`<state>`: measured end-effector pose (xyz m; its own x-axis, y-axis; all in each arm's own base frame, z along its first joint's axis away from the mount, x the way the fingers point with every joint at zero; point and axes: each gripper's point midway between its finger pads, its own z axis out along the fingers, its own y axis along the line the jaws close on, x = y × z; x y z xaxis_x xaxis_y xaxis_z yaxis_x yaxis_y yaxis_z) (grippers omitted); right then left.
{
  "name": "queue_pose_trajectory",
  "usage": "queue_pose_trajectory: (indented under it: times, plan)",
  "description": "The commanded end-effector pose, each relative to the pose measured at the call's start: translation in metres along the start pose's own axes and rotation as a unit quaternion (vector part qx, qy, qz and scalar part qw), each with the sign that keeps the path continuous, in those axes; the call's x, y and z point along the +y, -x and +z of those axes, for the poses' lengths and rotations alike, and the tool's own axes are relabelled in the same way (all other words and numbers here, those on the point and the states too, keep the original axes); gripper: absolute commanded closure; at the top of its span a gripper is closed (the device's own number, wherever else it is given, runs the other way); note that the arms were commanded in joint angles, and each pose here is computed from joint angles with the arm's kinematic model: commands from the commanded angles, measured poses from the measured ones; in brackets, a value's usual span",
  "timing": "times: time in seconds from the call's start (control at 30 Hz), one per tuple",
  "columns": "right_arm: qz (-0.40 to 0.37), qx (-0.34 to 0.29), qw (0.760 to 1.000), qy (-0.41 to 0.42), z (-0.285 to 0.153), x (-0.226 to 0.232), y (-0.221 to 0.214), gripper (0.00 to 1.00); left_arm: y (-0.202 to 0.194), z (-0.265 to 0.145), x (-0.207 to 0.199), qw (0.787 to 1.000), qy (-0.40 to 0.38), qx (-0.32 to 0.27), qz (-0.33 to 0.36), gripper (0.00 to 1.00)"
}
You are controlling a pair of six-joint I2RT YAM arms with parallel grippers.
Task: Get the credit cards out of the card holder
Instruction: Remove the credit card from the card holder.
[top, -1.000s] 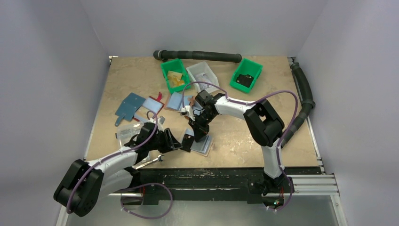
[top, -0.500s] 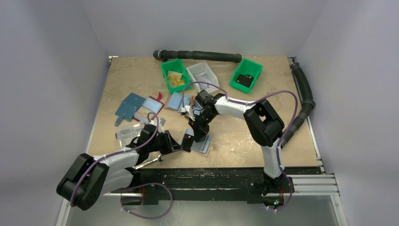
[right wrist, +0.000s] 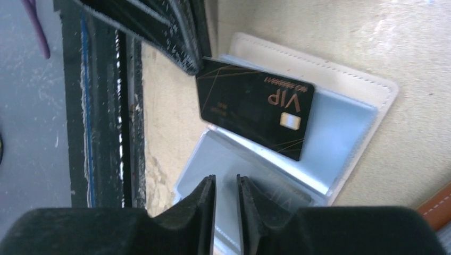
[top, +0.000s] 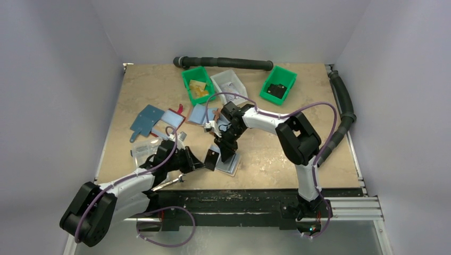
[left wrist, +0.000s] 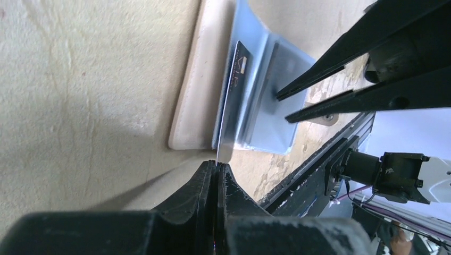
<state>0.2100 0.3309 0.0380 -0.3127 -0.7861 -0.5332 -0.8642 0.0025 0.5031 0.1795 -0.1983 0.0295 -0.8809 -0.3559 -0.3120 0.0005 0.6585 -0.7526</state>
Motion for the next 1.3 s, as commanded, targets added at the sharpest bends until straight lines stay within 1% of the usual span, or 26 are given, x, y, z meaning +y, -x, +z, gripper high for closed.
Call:
queue_pose_trajectory:
  times: [0.0,0.07,0.2,0.37,0.43,0.6,0.73,0.83,1.17,1.27]
  plan:
    - [-0.053,-0.016,0.998,0.022,-0.023,0.024,0.016,0.68,0.021,-0.008,-0.014,0.999,0.005,-0.027,0.046,1.00]
    - [-0.063,-0.025,0.997,0.025,-0.032,0.028,0.020,0.64,0.026,-0.011,-0.022,0.998,0.002,-0.030,0.059,1.00]
    - [-0.072,-0.055,0.995,0.027,-0.054,0.032,0.028,0.60,0.035,-0.016,-0.037,0.996,-0.010,-0.031,0.087,1.00]
    - [-0.079,-0.096,0.992,0.012,-0.086,0.030,0.033,0.50,0.040,-0.021,-0.058,0.990,-0.051,-0.033,0.124,1.00]
    - [-0.080,-0.117,0.990,0.008,-0.099,0.029,0.035,0.48,0.041,-0.022,-0.066,0.988,-0.069,-0.036,0.135,1.00]
    - [-0.072,-0.146,0.987,-0.003,-0.118,0.024,0.037,0.46,0.043,-0.025,-0.085,0.980,-0.118,-0.042,0.156,1.00]
    - [-0.062,-0.156,0.986,0.002,-0.119,0.023,0.037,0.46,0.042,-0.029,-0.103,0.969,-0.171,-0.053,0.172,1.00]
    - [-0.055,-0.161,0.985,0.006,-0.118,0.022,0.040,0.45,0.039,-0.029,-0.110,0.963,-0.197,-0.054,0.176,1.00]
    - [-0.037,-0.172,0.984,0.007,-0.119,0.018,0.041,0.46,0.030,-0.022,-0.127,0.954,-0.228,-0.053,0.188,1.00]
    - [-0.033,-0.172,0.984,0.011,-0.117,0.018,0.040,0.47,0.027,-0.019,-0.130,0.953,-0.231,-0.050,0.190,1.00]
